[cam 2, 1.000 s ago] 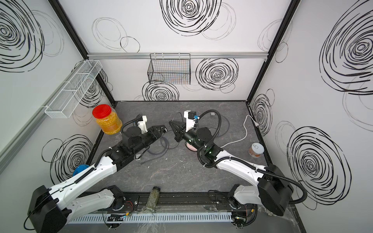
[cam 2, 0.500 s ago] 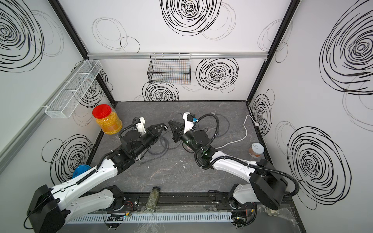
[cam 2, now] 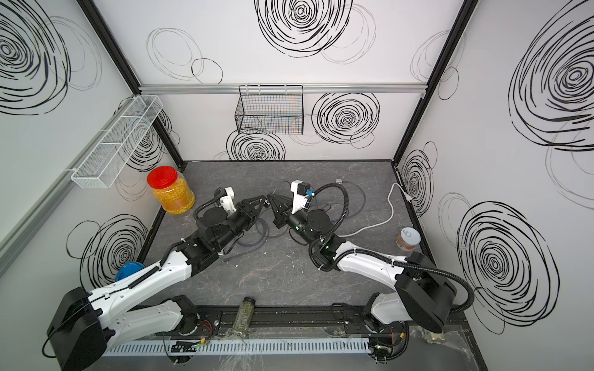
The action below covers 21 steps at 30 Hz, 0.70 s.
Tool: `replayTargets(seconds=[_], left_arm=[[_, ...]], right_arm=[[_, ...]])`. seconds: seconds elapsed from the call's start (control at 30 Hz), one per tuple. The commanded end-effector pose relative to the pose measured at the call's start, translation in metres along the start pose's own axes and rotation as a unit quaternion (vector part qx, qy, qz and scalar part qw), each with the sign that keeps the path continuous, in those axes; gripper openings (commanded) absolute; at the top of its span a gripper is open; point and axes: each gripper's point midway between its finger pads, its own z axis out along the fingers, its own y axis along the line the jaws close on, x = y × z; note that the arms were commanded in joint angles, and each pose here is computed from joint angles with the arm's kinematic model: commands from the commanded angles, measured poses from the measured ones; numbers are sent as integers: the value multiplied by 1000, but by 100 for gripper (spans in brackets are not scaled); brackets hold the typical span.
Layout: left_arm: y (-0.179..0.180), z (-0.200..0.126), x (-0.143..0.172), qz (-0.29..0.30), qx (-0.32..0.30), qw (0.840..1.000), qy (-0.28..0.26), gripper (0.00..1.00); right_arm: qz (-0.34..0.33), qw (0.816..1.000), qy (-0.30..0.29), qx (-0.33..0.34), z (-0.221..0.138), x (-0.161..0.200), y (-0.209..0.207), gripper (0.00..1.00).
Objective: Charge mp3
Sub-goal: Insert the charging cable into the MP3 player.
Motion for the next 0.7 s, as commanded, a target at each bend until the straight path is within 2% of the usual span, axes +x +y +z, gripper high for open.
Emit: replayTargets(seconds=[0.0, 0.67], left_arm=[[-14, -2, -5, -12, 30, 999, -13, 20], [-21, 2, 3, -26, 42, 999, 1, 19]], right_arm=[[-5, 1000, -17, -2, 0, -4, 3, 0], [-6, 1000, -14, 22, -1, 3, -10, 0]])
